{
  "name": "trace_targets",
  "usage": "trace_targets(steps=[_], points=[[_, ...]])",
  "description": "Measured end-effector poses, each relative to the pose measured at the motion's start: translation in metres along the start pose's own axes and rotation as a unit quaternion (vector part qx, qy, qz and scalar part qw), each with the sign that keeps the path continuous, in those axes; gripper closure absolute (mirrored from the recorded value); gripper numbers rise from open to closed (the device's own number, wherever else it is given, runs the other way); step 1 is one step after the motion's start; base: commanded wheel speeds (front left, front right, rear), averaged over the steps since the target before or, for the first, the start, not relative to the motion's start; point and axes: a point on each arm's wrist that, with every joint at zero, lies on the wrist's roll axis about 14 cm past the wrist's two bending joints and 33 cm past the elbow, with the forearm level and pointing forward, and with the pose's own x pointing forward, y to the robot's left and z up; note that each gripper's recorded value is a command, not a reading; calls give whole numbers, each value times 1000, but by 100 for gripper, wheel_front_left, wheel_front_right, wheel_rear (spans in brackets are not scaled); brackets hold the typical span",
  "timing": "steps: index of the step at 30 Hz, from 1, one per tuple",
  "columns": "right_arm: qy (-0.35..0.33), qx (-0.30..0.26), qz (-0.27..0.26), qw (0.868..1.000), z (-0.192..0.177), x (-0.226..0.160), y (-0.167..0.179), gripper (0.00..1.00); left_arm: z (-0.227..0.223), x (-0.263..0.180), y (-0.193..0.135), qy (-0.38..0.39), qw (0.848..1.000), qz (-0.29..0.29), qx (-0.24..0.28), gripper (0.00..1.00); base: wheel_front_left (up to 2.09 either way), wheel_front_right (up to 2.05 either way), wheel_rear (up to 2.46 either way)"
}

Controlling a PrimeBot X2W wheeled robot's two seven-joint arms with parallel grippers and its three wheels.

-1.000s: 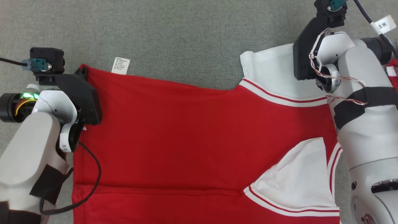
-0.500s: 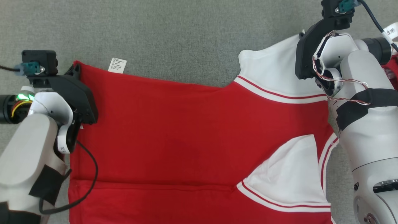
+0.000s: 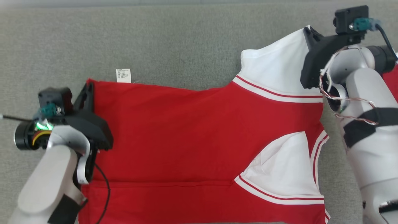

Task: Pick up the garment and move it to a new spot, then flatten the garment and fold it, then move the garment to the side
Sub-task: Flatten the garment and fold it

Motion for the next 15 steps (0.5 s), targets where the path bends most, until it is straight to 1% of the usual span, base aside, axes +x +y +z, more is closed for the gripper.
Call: trace_targets(steps=[3,6,7,10,13,15], points=[[-15,4,15,1000,7,-14,5,100,1,-13,-4,-14,1000,-6,4,100,0,0,0],[1,12,42,999,-4,-33,17,100,-4,-28,-4,-17,1000,-7,11,100,0,0,0],[9,3,47,999,-8,-40,18,100,-5,-33,-3,-20,1000,-4,16,100,0,0,0],[29,6,63,998,-21,-67,19,100,-11,-49,-1,-27,999,-2,20,100,0,0,0],[32,19,84,996,-25,-94,26,100,-18,-62,-1,-28,999,-1,23,100,0,0,0],[36,18,92,995,-28,-111,29,100,-26,-70,2,-22,1000,4,21,100,0,0,0]])
